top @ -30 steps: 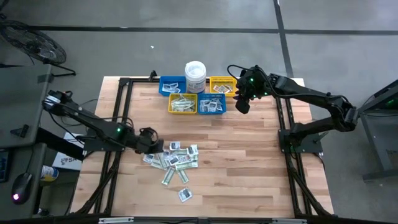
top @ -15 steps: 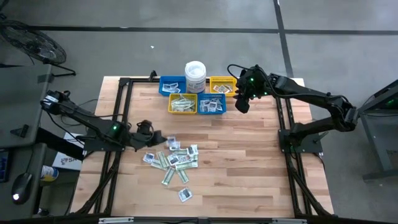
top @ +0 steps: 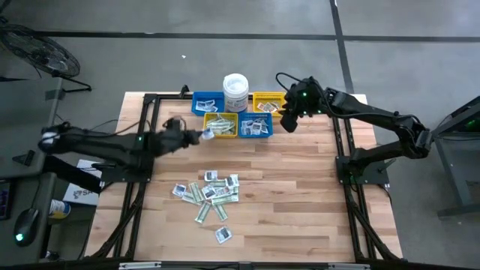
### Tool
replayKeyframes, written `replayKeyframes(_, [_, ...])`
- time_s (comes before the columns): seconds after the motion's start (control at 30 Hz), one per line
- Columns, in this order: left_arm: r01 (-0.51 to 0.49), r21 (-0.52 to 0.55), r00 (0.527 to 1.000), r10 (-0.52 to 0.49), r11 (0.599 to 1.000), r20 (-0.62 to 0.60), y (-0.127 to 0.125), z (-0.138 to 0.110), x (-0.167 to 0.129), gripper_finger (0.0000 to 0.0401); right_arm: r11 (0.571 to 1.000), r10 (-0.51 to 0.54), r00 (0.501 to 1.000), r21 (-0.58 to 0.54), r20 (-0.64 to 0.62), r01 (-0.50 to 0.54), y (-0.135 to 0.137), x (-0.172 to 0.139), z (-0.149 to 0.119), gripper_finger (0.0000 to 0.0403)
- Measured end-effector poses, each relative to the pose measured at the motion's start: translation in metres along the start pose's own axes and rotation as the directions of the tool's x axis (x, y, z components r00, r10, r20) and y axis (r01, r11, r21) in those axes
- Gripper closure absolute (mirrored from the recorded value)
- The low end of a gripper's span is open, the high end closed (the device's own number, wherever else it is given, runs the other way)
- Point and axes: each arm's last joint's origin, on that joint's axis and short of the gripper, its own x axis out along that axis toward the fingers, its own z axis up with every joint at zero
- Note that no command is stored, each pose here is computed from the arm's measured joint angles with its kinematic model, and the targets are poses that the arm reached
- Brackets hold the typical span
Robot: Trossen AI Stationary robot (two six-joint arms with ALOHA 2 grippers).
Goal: Pick & Place First Aid Supplies
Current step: Put the blue alcohol pad into the left blue bin
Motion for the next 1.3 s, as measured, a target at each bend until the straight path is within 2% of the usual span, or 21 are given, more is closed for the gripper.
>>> replayKeyframes(0.17, [-0.024,0.086,1.0,0.023,0.996,0.011,0.015,0.041,0.019,0.0401,0.999,-0.041,0.996,0.036,0.075,0.039,-0.001,0.0,0.007,0.0277])
replayKeyframes(0.33, [-0.077,0.154,0.996,0.07,0.985,0.052,0.04,0.083,0.028,0.0401,0.989,-0.107,0.989,0.109,0.098,0.096,-0.003,-0.001,0.009,0.0277])
replayKeyframes(0.57, [-0.031,0.185,0.999,0.028,0.982,0.019,0.08,0.13,0.042,0.0401,0.963,-0.213,0.972,0.187,0.101,0.192,-0.006,-0.001,0.009,0.0277])
replayKeyframes(0.77, [0.041,0.169,0.999,-0.035,0.985,-0.035,0.109,0.148,0.067,0.0401,0.936,-0.273,0.957,0.258,0.102,0.24,-0.008,-0.002,0.009,0.0277])
replayKeyframes(0.93, [0.062,0.195,0.993,-0.04,0.979,-0.111,0.116,0.162,0.097,0.0401,0.919,-0.295,0.95,0.302,0.102,0.253,-0.008,-0.002,0.009,0.0277])
replayKeyframes(1.1, [0.001,0.19,0.985,0.032,0.982,-0.17,0.118,0.175,0.119,0.0401,0.917,-0.302,0.948,0.305,0.102,0.259,-0.009,-0.002,0.009,0.0277])
replayKeyframes(1.2, [-0.05,0.241,0.973,0.102,0.969,-0.208,0.12,0.178,0.125,0.0401,0.912,-0.313,0.944,0.311,0.102,0.269,-0.009,-0.002,0.009,0.0277])
replayKeyframes(1.3, [-0.063,0.281,0.967,0.128,0.958,-0.219,0.119,0.181,0.128,0.0401,0.907,-0.314,0.944,0.325,0.102,0.267,-0.009,-0.002,0.009,0.0277])
